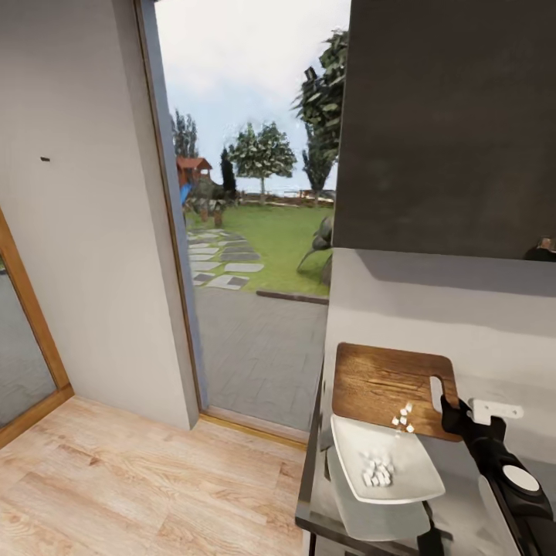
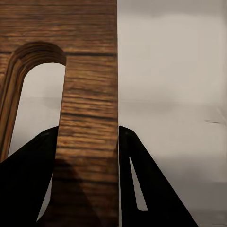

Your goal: In the kitchen, take the Vidalia onion out of the sink, dice it on the chopping board with the paring knife, put the diced onion into the bowl on the countertop, then place both the paring knife and the chopping board into the sink.

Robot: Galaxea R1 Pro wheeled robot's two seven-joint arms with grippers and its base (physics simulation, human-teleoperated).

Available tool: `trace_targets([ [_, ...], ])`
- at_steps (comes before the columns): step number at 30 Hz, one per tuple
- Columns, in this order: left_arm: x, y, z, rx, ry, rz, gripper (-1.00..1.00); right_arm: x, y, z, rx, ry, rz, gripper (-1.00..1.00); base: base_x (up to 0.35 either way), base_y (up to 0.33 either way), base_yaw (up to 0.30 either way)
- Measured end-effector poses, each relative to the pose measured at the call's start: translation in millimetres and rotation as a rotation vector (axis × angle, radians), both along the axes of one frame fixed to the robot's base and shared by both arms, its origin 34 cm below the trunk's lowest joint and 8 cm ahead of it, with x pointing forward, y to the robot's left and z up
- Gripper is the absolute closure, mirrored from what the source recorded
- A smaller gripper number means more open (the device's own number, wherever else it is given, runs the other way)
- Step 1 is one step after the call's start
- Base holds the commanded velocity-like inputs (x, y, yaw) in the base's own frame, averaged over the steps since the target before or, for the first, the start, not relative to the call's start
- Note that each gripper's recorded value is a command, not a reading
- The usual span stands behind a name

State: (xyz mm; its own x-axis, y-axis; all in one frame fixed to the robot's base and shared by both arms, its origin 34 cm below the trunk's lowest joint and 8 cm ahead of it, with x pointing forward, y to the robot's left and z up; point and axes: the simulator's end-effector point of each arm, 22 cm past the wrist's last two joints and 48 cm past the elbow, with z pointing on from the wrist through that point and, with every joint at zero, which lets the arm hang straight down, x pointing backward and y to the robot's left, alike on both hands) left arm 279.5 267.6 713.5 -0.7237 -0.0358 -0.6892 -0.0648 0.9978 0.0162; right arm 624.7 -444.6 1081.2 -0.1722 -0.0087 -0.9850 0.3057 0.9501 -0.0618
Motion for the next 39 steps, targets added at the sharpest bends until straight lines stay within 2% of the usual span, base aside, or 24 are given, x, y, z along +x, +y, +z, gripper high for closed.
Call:
trace_targets([
  [7,0.9,-0.1,0.0,0.0,0.0,-0.001,-1.0,0.2,-0.4,-3.7,0.002,0.005,-0.001,1.0,-0.074,0.0,0.0],
  [11,0.7,0.0,0.1,0.0,-0.001,0.0,-1.0,1.5,-0.3,5.4,-0.01,-0.039,0.002,1.0,-0.12,0.0,0.0],
  [26,-3.5,0.6,-2.5,0.002,0.009,-0.001,-1.0,1.2,-1.2,2.7,-0.009,-0.039,0.0,1.0,-0.003,0.0,0.0],
  [37,-4.5,-4.0,-3.2,-0.005,0.012,0.001,-1.0,-0.6,-5.7,0.9,-0.003,-0.029,-0.02,1.0,-0.042,-0.261,0.0],
  [39,-4.5,-4.1,-3.3,-0.005,0.012,0.001,-1.0,-1.6,-5.8,-4.4,0.007,-0.002,-0.022,1.0,-0.204,-0.264,0.0],
])
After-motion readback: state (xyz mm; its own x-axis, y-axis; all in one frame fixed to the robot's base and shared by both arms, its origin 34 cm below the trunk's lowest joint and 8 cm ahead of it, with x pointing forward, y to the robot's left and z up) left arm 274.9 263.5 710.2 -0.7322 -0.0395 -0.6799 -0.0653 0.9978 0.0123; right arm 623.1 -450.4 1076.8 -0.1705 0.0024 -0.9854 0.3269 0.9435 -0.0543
